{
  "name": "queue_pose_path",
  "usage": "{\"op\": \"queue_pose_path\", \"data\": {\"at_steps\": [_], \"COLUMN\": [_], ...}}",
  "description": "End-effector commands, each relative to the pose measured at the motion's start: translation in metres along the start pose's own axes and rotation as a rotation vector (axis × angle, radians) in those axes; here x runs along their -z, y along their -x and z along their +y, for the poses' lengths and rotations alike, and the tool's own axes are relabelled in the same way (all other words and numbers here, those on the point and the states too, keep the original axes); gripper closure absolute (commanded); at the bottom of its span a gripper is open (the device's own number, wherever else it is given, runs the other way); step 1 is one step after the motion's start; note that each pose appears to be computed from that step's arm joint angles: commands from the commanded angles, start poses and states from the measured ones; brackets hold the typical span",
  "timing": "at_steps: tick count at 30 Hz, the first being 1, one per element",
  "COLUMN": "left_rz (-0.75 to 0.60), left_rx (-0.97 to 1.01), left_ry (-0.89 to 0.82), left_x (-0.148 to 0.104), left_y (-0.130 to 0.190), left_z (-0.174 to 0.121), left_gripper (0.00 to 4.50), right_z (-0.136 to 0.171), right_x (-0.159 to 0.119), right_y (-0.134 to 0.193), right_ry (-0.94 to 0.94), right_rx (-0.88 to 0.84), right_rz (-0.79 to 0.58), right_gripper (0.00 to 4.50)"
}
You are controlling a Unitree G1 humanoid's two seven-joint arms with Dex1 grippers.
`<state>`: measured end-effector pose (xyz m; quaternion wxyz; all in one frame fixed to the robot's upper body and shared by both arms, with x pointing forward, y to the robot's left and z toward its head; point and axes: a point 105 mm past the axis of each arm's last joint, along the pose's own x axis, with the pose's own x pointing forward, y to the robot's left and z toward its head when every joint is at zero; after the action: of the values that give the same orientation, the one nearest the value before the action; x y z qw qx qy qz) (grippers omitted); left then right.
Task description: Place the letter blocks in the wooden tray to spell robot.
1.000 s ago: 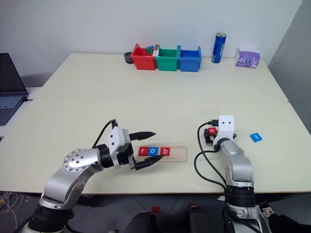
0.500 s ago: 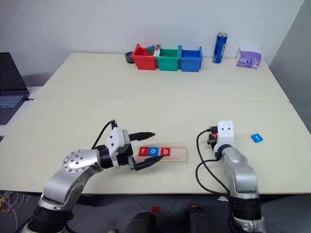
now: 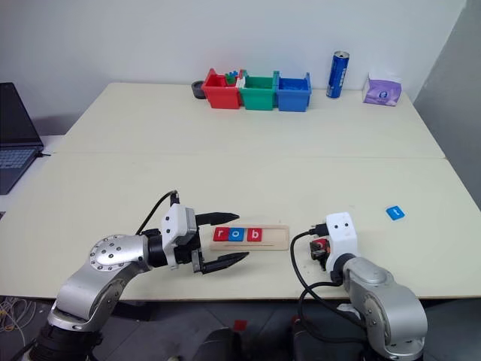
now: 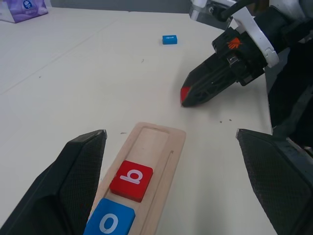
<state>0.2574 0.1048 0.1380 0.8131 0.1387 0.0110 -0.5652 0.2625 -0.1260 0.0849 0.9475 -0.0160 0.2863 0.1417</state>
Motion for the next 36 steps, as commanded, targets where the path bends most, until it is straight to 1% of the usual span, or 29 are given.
{"op": "queue_pose_path", "data": {"at_steps": [1,5,6,10,11,13,15,17,18,21,25,30,36], "left_rz": [-0.033,-0.029,-0.028,-0.03,-0.032,-0.035,-0.035,-0.036,-0.037,-0.032,-0.027,-0.027,-0.014], "left_rx": [0.015,0.01,0.008,0.003,0.003,0.004,0.008,0.013,0.018,0.046,0.08,0.097,0.101], "left_ry": [-0.041,-0.04,-0.04,-0.041,-0.041,-0.041,-0.042,-0.043,-0.045,-0.064,-0.095,-0.107,-0.116], "left_x": [-0.013,-0.012,-0.012,-0.012,-0.012,-0.012,-0.012,-0.012,-0.012,-0.013,-0.013,-0.014,-0.013], "left_y": [-0.002,-0.001,-0.001,-0.001,-0.001,-0.002,-0.004,-0.005,-0.005,-0.007,-0.009,-0.01,-0.007], "left_z": [-0.003,-0.002,-0.002,-0.001,0.0,0.0,0.0,0.001,0.001,0.0,-0.002,-0.003,-0.001], "left_gripper": [0.0,0.0,0.0,0.0,0.0,0.0,0.0,0.0,0.0,0.0,0.0,0.0,0.0], "right_z": [0.007,0.006,0.004,-0.011,-0.014,-0.013,-0.01,-0.01,-0.014,-0.029,-0.029,-0.028,-0.03], "right_x": [0.001,-0.009,-0.012,-0.038,-0.046,-0.057,-0.057,-0.053,-0.052,-0.043,-0.036,-0.026,-0.016], "right_y": [-0.001,0.0,0.001,0.008,0.01,0.017,0.027,0.035,0.035,0.025,0.014,-0.003,-0.009], "right_ry": [-0.009,0.009,0.019,0.17,0.219,0.35,0.552,0.635,0.653,0.766,0.782,0.843,0.881], "right_rx": [-0.049,-0.07,-0.07,-0.08,-0.1,-0.2,-0.366,-0.497,-0.542,-0.582,-0.677,-0.725,-0.753], "right_rz": [0.018,-0.01,-0.019,-0.09,-0.106,-0.124,-0.114,-0.098,-0.101,-0.094,-0.124,-0.129,-0.106], "right_gripper": [1.63,0.26,0.02,0.02,0.02,0.02,0.02,0.02,0.02,0.02,0.02,0.02,0.02]}}
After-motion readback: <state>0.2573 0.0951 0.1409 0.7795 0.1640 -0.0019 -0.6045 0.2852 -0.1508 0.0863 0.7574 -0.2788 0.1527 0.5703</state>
